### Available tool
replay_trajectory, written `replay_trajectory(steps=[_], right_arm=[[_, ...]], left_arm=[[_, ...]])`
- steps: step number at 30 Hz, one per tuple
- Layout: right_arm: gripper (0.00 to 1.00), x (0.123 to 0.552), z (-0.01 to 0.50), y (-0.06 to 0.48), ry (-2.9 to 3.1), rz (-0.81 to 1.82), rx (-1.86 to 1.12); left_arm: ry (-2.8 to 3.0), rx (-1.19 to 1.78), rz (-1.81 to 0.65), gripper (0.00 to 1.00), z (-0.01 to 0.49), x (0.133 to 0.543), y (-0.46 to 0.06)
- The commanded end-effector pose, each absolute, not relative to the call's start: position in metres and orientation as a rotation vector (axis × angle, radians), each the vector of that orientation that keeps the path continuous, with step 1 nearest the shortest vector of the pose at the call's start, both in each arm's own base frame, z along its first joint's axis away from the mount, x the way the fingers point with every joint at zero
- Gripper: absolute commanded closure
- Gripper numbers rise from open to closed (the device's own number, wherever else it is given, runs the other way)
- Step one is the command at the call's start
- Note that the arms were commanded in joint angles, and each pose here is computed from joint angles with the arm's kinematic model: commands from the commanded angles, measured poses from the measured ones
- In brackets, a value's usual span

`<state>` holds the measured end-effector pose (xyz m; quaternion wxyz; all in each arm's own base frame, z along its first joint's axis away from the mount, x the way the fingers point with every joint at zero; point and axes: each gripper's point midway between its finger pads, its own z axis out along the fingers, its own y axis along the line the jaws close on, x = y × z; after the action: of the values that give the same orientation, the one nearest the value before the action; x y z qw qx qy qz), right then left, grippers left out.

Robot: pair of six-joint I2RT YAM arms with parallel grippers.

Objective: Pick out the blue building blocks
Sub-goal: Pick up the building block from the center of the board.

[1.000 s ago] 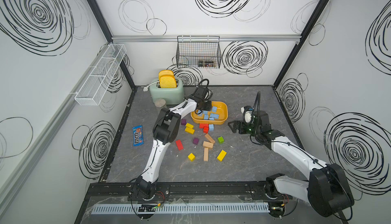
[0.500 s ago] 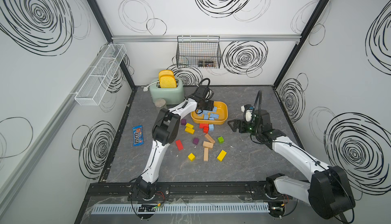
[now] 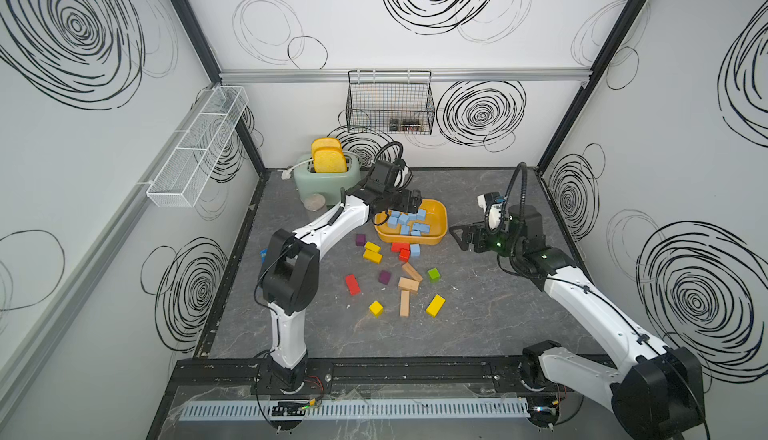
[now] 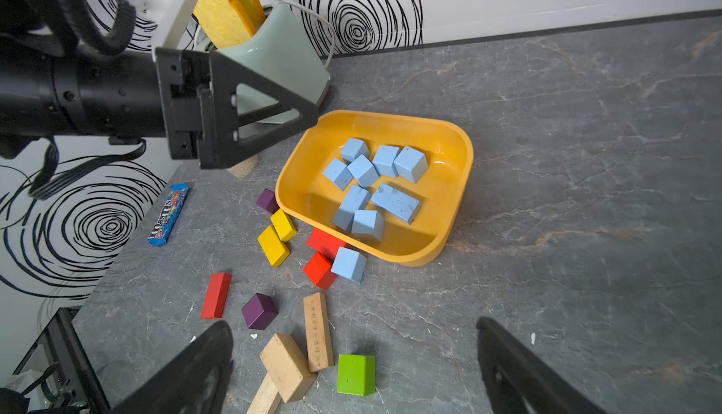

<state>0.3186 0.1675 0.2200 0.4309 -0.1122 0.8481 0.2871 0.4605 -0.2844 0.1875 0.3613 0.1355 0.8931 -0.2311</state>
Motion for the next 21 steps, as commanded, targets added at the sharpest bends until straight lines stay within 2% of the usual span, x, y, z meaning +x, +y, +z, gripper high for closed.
replay_trajectory(steps=[1,8,21], right_arm=[[0.02,0.31,0.231,0.17,2.111,0.73,-0.317],[0.02,0.296,0.228,0.179,2.129,0.753,-0.319],[0.02,0.274,0.208,0.206,2.19,0.766,-0.356]], left_arm=[[2.191,0.345,-0.605,0.02,0.223,0.449,-0.278],[2.165,0.338,-0.577,0.04,0.238,0.407,-0.25],[2.189,0.354,-0.543,0.04,0.221,0.335,-0.209]])
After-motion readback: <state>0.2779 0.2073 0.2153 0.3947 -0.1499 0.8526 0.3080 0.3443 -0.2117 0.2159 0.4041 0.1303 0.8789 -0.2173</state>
